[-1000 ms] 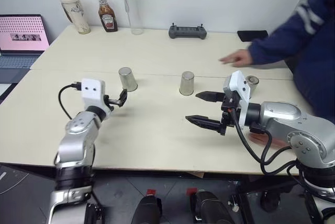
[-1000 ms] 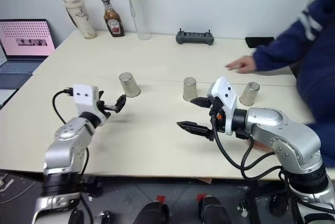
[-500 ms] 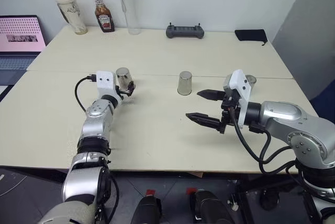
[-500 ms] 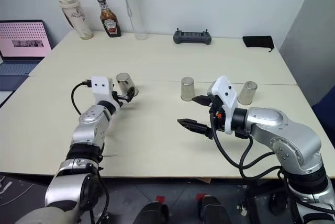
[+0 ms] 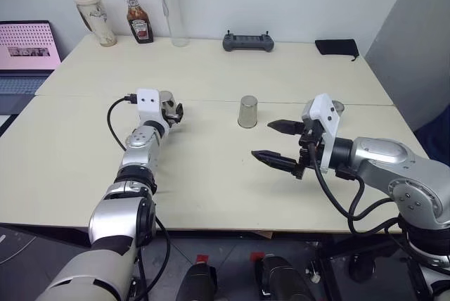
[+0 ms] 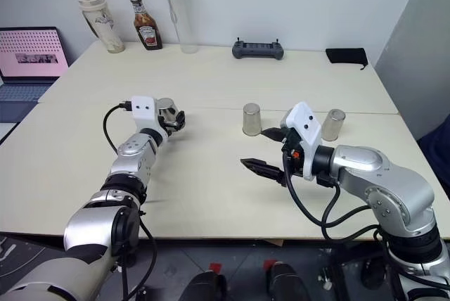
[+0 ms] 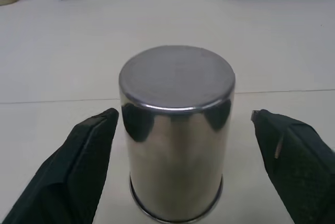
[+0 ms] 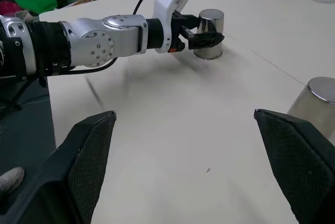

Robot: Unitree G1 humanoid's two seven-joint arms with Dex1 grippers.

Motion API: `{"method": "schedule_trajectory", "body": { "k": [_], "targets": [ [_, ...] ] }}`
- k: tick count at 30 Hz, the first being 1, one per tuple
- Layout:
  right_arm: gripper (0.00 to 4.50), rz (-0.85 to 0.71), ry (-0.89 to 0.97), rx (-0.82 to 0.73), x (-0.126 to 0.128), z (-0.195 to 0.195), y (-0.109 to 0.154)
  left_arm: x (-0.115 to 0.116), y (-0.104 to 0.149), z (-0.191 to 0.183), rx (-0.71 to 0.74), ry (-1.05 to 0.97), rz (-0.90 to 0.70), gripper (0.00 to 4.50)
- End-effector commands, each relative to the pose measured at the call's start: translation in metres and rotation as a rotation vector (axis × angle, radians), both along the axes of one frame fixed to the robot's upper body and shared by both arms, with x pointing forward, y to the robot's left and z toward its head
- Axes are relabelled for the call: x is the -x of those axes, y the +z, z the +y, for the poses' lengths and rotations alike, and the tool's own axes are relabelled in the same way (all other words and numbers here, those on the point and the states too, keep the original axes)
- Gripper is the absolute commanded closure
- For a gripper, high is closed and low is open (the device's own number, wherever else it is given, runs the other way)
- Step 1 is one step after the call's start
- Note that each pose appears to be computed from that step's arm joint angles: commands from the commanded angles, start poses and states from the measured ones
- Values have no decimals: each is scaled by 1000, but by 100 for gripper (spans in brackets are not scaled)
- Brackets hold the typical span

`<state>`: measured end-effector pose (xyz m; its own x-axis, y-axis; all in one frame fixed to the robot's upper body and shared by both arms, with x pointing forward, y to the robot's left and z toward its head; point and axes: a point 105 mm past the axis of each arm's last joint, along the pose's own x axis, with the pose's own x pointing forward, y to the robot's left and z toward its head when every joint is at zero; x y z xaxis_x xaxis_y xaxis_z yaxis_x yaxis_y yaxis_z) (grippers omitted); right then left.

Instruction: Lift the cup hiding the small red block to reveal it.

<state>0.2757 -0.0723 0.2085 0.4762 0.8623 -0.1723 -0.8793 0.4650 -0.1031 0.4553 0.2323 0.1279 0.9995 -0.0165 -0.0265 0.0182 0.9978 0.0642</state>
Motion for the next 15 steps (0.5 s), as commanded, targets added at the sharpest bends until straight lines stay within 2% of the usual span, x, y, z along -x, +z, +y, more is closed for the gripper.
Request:
{"method": "schedule_trajectory", "body": {
  "k": [1, 4, 10, 15],
  "targets": [
    [0, -56, 3, -15, 4, -1, 15, -4, 22, 0, -10, 2, -68, 134],
    [0, -57, 4, -18, 3, 1, 16, -5, 26, 1, -9, 2, -80, 179],
    [0, -52, 14, -20, 3, 3, 17, -7, 49, -2, -2, -18, -145, 179],
    [0, -53, 16, -26, 0, 3, 18, 1, 92, 3, 22, -3, -259, 179]
  ]
}}
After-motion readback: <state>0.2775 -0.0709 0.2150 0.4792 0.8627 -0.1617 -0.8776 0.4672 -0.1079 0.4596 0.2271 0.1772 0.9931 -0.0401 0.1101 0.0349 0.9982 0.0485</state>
